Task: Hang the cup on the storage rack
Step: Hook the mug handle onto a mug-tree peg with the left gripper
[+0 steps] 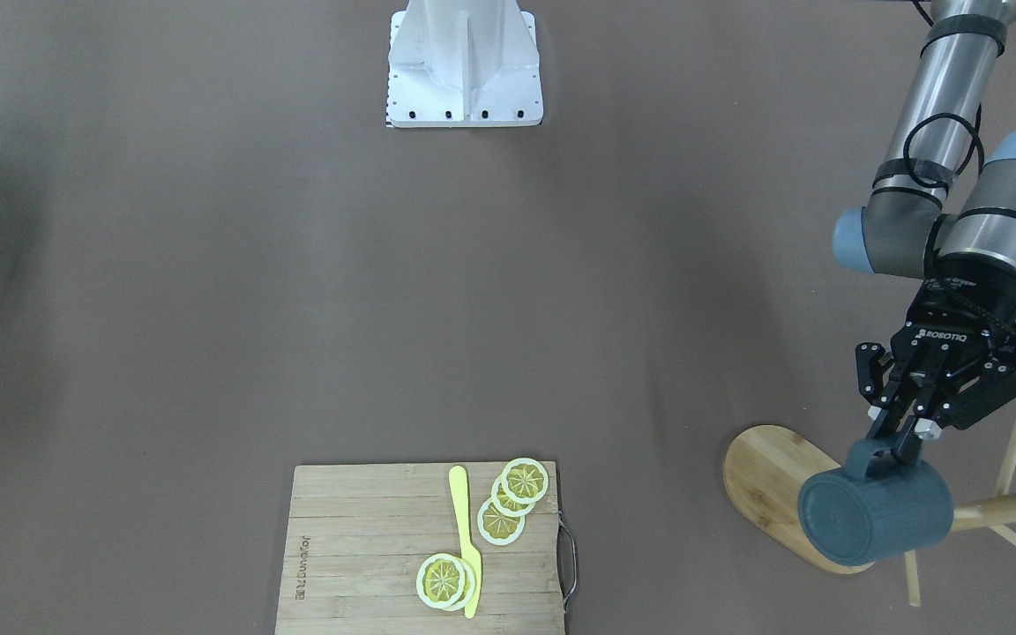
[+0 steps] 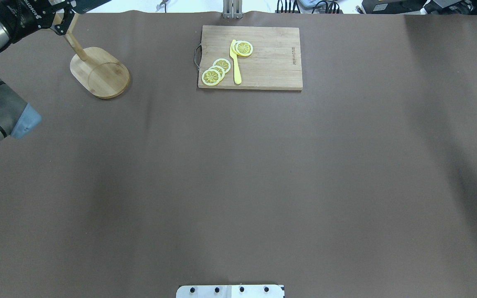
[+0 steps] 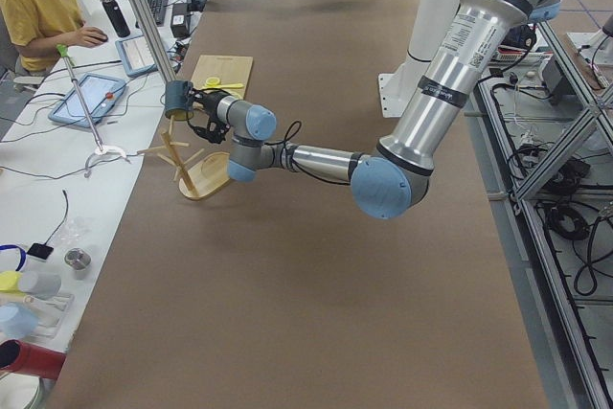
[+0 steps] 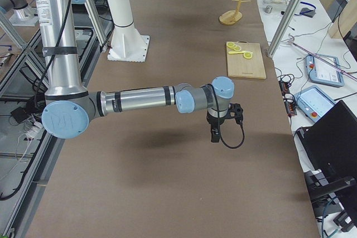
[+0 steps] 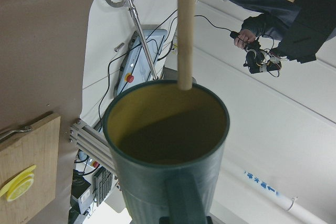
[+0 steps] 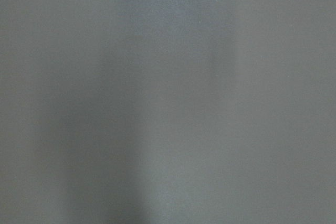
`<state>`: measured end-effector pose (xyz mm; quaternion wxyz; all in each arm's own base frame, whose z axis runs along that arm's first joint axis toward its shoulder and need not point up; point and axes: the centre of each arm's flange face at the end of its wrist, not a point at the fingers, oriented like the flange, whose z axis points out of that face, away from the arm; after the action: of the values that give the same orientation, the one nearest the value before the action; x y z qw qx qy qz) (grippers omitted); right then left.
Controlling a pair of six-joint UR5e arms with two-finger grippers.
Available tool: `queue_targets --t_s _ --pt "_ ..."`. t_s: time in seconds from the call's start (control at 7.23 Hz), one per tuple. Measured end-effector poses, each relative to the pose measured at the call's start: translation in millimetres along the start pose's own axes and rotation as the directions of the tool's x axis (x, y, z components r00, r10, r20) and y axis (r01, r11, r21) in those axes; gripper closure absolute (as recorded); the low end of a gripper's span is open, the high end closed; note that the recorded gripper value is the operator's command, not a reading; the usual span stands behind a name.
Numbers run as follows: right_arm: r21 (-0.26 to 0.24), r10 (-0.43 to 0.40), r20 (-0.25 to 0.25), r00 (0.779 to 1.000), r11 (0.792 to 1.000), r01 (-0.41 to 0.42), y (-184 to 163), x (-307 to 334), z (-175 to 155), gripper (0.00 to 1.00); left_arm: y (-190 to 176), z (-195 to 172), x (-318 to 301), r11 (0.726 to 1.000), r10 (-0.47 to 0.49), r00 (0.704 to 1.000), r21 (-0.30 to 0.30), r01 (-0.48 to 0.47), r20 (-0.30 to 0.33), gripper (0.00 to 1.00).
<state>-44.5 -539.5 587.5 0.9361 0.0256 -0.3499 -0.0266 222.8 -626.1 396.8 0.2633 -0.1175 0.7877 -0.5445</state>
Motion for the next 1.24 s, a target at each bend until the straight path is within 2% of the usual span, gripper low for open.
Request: queue_targets --t_s 0.28,1.24 --pt "0.002 0.001 0.000 1.000 1.000 -0.001 0.7 -0.7 -1.0 0.00 -11.6 -1.2 -0.5 0.999 -0.035 0.999 0.022 0.036 -0.013 1.00" --pt "0.003 0.003 0.001 1.000 1.000 -0.003 2.3 -1.7 -1.9 0.00 -49.8 -15.8 2.8 0.998 -0.036 0.999 0.057 0.037 -0.022 1.00"
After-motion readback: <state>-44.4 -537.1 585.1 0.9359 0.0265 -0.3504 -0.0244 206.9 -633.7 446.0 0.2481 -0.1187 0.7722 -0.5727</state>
